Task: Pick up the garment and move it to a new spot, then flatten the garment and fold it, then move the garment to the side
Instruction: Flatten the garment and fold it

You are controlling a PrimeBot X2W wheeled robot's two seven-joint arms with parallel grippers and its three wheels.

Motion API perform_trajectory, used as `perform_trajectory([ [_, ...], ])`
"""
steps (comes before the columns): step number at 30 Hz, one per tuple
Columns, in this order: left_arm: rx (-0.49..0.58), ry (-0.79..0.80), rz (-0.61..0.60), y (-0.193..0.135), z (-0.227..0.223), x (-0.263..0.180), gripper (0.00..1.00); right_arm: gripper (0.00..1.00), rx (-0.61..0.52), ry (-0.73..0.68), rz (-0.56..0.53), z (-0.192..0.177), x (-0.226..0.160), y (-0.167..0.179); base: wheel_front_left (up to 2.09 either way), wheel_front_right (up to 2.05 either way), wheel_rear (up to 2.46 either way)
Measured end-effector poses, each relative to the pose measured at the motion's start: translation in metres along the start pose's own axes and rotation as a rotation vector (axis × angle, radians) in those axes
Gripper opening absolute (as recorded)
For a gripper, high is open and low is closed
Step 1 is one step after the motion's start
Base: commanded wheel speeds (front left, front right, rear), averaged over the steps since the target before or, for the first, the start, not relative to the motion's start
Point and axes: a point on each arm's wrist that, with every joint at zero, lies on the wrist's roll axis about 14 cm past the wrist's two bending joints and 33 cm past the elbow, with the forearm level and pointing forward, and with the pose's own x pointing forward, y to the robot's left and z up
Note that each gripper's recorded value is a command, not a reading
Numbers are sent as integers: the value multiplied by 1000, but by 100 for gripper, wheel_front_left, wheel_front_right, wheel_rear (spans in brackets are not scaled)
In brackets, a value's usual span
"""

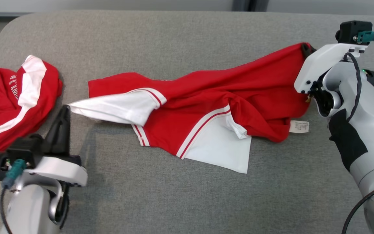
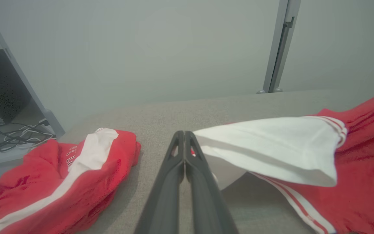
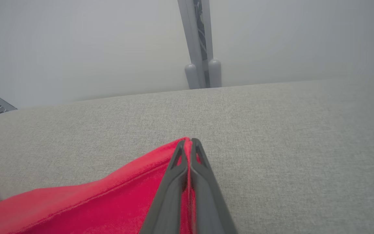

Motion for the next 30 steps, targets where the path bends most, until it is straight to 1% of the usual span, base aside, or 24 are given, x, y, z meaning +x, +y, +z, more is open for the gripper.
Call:
perform_trajectory([
  [3, 20, -68, -1, 6, 25, 7, 0, 0, -14, -75, 0, 27, -10, 0, 0, 0, 0],
  [4, 31, -114, -5, 8, 42, 9, 0, 0, -26, -123, 2, 43, -18, 1, 0, 0, 0],
  [9, -1, -235, -33, 3, 90, 17, 0, 0, -62, -290, -7, 94, -45, -4, 0, 0, 0],
  [15, -18, -453, -118, -14, 192, 30, 0, 0, -103, -481, -6, 155, -82, -3, 0, 0, 0],
  [18, -14, -555, -156, -22, 242, 29, 0, 0, -107, -526, 1, 173, -98, 1, 0, 0, 0],
  [20, -14, -562, -185, -30, 254, 30, 0, 0, -109, -525, 1, 176, -105, 1, 0, 0, 0],
  [21, -23, -533, -206, -37, 252, 33, 0, 0, -112, -519, -1, 176, -108, 0, 0, 0, 0],
  [23, -71, -464, -269, -59, 240, 38, 0, 0, -121, -490, -9, 173, -111, -3, 0, 0, 0],
  [25, -92, -406, -313, -75, 223, 41, 0, 0, -120, -466, -19, 166, -111, -9, 0, 0, 0],
  [26, -103, -372, -324, -79, 211, 43, 33, 0, -118, -454, -25, 163, -109, -13, 0, 0, 0],
  [27, -114, -334, -334, -83, 197, 44, 96, 0, -115, -440, -29, 158, -106, -17, 0, 0, 0],
  [28, -120, -288, -340, -86, 178, 46, 100, 0, -113, -424, -30, 151, -102, -19, 0, 0, 0],
  [30, -140, -189, -360, -98, 140, 47, 100, 0, -111, -378, -29, 134, -92, -22, 0, 0, 0],
])
